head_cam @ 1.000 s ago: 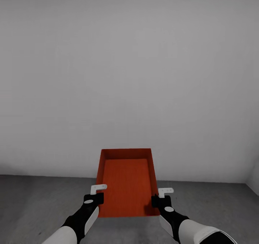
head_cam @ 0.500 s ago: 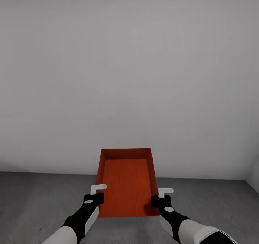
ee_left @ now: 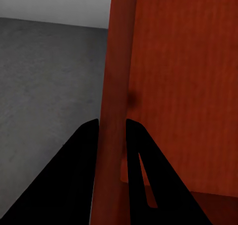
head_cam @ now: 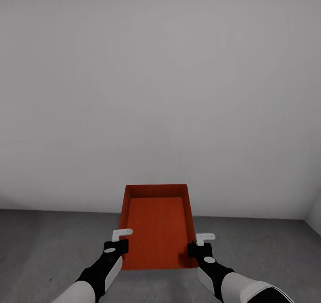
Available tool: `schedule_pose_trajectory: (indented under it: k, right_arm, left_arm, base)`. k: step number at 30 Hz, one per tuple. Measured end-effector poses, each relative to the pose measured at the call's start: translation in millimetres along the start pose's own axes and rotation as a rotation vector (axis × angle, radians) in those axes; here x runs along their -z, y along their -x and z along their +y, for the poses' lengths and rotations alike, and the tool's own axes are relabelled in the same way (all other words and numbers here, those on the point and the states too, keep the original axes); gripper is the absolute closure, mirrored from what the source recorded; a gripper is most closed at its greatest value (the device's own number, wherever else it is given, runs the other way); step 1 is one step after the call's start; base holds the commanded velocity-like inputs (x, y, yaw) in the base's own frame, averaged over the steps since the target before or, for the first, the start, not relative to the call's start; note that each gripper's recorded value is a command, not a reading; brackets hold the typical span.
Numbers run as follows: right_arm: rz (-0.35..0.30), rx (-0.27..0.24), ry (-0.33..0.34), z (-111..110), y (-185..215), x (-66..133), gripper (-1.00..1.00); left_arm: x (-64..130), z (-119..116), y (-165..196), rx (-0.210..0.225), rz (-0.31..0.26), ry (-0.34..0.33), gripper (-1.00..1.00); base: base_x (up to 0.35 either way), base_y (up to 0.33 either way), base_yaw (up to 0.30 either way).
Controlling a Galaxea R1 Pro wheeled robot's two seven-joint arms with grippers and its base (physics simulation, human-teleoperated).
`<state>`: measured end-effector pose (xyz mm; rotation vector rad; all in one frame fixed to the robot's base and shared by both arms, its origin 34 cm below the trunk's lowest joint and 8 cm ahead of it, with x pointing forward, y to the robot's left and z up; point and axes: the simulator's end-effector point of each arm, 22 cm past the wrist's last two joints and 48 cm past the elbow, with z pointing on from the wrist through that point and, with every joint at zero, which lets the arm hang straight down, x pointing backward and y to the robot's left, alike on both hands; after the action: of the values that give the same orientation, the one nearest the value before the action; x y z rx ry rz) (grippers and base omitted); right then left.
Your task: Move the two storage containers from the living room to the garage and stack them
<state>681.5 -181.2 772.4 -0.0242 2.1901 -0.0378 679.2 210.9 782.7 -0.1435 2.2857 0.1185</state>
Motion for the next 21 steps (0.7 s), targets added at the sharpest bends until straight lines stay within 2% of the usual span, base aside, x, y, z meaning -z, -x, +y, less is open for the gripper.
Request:
schedule_pose_trajectory:
  k: [21]
  right_arm:
    - [0.031,0.003,0.001,1.0,-37.1,-24.4,1.0]
  left_arm:
    - [-28.0,-2.1,-35.2,-0.002,0.03,0.002,1.0]
  base:
    - [0.0,0.0,0.0]
